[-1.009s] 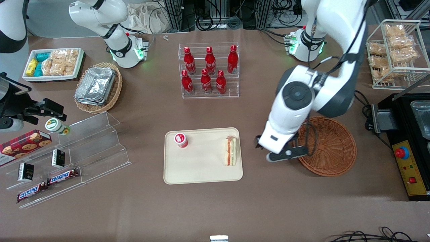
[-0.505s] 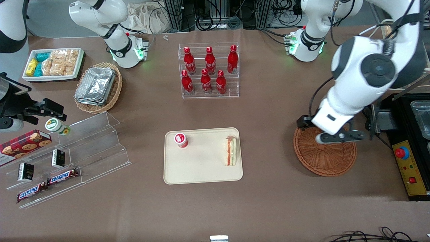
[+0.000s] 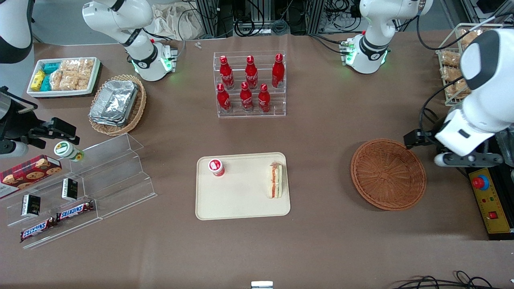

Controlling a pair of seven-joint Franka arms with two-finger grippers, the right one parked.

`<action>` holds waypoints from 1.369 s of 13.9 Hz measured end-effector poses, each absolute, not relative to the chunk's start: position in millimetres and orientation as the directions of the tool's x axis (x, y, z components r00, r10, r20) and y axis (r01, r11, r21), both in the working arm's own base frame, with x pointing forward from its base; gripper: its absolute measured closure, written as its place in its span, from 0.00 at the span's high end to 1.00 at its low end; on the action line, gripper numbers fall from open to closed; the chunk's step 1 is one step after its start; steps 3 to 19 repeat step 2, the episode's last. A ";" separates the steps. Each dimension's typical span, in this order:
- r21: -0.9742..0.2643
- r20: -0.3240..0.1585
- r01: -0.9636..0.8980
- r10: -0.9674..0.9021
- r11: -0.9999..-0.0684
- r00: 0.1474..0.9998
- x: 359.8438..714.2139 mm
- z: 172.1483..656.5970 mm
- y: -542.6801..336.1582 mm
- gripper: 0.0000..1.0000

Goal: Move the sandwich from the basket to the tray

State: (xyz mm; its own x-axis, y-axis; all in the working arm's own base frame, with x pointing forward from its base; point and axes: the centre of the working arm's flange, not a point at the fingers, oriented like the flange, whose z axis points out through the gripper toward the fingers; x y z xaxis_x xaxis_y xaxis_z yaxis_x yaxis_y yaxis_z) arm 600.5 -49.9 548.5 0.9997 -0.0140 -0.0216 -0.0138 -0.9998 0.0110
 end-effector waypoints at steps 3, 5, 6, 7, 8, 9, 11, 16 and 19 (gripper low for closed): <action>0.012 -0.015 -0.007 -0.007 -1.000 1.000 601.7 556.7 -45.9 1.00; 0.012 -0.015 -0.007 -0.007 -1.000 1.000 601.7 556.7 -45.9 1.00; 0.012 -0.015 -0.007 -0.007 -1.000 1.000 601.7 556.7 -45.9 1.00; 0.012 -0.015 -0.007 -0.007 -1.000 1.000 601.7 556.7 -45.9 1.00; 0.012 -0.015 -0.007 -0.007 -1.000 1.000 601.7 556.7 -45.9 1.00; 0.012 -0.015 -0.007 -0.007 -1.000 1.000 601.7 556.7 -45.9 1.00; 0.012 -0.015 -0.007 -0.007 -1.000 1.000 601.7 556.7 -45.9 1.00; 0.012 -0.015 -0.007 -0.007 -1.000 1.000 601.7 556.7 -45.9 1.00; 0.012 -0.015 -0.007 -0.007 -1.000 1.000 601.7 556.7 -45.9 1.00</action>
